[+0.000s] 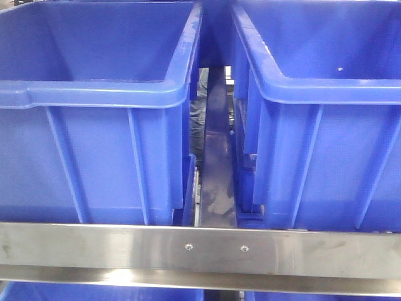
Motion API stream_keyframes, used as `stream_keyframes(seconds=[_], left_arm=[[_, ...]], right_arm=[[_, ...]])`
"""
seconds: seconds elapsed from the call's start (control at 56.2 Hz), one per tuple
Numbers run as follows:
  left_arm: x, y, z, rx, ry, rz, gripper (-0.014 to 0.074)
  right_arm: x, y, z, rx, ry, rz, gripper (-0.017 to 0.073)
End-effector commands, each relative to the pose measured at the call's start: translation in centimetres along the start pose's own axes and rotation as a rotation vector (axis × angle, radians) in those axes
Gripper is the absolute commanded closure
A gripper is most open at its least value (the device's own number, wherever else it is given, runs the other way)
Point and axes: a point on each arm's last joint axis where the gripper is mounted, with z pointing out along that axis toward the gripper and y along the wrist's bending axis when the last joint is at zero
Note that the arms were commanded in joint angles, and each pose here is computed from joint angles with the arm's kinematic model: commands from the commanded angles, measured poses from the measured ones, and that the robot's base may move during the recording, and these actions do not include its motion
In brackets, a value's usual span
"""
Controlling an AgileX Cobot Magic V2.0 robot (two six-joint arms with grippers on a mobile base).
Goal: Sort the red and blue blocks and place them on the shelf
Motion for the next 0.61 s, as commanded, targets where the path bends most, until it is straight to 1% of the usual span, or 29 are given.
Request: stream_keyframes(seconds=[0.0,0.036,0.071,0.107,0.142,0.178,0.285,0.32,0.392,0.427,0.587], left_arm=[[-1.5,0.0,0.0,-0.006,-0.091,-0.003,0.0514],[-1.4,0.0,0.0,-0.006,-0.089,-0.003,0.0514],[-1.3,0.1,0.0,-0.017,-0.097,0.011,0.0514],[-1.2,0.3,0.0,-0.04,-0.12,0.028,0.0514],[-0.8,0.7,-0.2,-0.079,-0.145,0.061,0.0514],[-0.2,1.1,-0.3,-0.115,-0.148,0.071,0.0514],[2.1,2.0,-0.9,-0.207,-0.103,0.075,0.0514],[2.8,2.1,-1.3,-0.228,-0.081,0.067,0.0514],[4.2,2.3,-2.0,-0.254,-0.048,0.056,0.0514],[4.7,2.3,-2.3,-0.266,-0.046,0.062,0.0514],[6.7,2.3,-3.6,-0.299,-0.075,0.067,0.0514]], right_arm=[[-1.0,-0.1,-0.2,0.013,-0.115,-0.006,0.051],[-1.0,-0.1,-0.2,0.013,-0.115,-0.006,0.051],[-1.0,-0.1,-0.2,0.013,-0.115,-0.006,0.051],[-1.0,-0.1,-0.2,0.013,-0.115,-0.006,0.051],[-1.0,-0.1,-0.2,0.013,-0.115,-0.006,0.051],[-1.0,-0.1,-0.2,0.013,-0.115,-0.006,0.051],[-1.0,-0.1,-0.2,0.013,-0.115,-0.006,0.051],[-1.0,-0.1,-0.2,0.013,-0.115,-0.006,0.051],[-1.0,-0.1,-0.2,0.013,-0.115,-0.006,0.051],[-1.0,-0.1,-0.2,0.013,-0.115,-0.006,0.051],[-1.0,-0.1,-0.2,0.013,-0.115,-0.006,0.051]])
